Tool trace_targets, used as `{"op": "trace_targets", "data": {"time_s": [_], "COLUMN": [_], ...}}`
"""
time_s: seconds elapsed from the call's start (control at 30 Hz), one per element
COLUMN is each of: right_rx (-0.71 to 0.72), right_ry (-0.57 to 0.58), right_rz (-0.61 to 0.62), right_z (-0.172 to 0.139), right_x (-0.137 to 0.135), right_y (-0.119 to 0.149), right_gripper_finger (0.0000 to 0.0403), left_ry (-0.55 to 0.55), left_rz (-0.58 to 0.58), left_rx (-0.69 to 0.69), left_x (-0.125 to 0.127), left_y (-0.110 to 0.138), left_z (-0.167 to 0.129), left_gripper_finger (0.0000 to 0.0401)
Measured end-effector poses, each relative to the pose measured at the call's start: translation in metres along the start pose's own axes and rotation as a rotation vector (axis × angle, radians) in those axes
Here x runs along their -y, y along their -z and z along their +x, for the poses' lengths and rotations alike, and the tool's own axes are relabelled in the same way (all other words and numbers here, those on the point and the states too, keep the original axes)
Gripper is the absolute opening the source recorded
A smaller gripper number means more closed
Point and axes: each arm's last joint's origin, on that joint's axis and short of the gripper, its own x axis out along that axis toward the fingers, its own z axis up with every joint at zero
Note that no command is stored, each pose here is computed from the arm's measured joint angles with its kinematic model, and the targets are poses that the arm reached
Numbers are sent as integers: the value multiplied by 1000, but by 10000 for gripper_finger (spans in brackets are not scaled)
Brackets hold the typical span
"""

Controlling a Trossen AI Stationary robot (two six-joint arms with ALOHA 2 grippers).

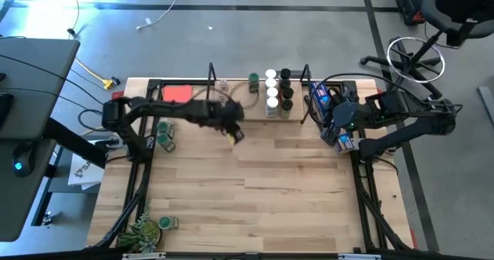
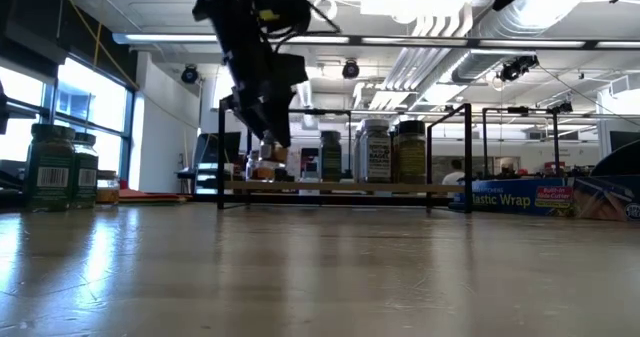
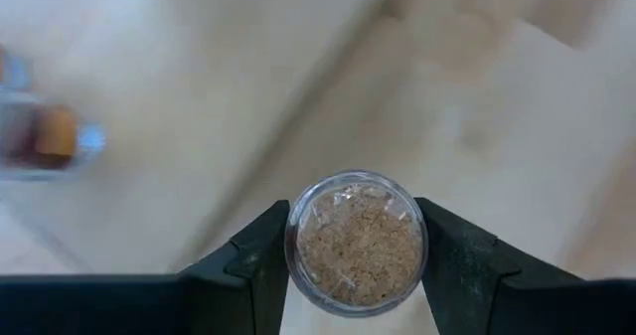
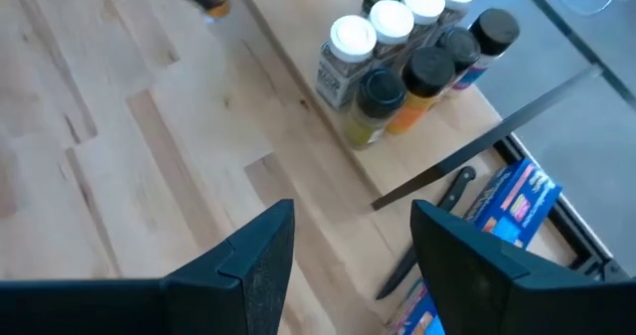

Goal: Shelf spices
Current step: Put the right brown seasoning bottle on the shelf aligned with the other brown seasoning bottles

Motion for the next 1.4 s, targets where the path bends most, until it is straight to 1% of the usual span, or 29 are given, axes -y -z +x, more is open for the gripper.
{"op": "trace_targets", "data": {"time_s": [0.07,0.13,0.2,0.27,0.37,0.47,0.6,0.67,0.77,0.87,1.23,1.33,1.4], "right_rx": [9,11,14,13,13,14,20,20,23,23,24,24,23], "right_ry": [4,3,2,2,2,1,-2,-2,-4,-4,-4,-5,-4], "right_rz": [-13,-20,-18,-16,3,4,8,7,7,7,9,8,6], "right_z": [0,0,0,0,0,0,0,0,0,0,0,0,0], "right_x": [0,0,0,0,0,0,-1,-1,-1,-1,-1,-1,-1], "right_y": [-1,-1,-1,-1,-1,-1,-2,-2,-2,-2,-2,-2,-2], "right_gripper_finger": [197,197,197,197,197,197,197,197,197,197,197,197,197], "left_ry": [-16,-39,-40,-45,-46,-25,-48,-73,-102,-128,-120,-113,-134], "left_rz": [-34,-43,-69,-87,-95,-97,-90,-85,-82,-83,-76,-43,-9], "left_rx": [6,9,-1,-11,-15,-23,-51,-62,-80,-81,-89,-97,-88], "left_x": [-17,-32,-46,-57,-66,-71,-72,-72,-74,-76,-76,-76,-77], "left_y": [-7,-12,-15,-17,-19,-19,-16,-15,-12,-12,-12,-15,-21], "left_z": [4,10,16,20,21,20,19,19,19,19,16,9,3], "left_gripper_finger": [168,168,168,168,168,168,169,183,214,230,237,237,238]}}
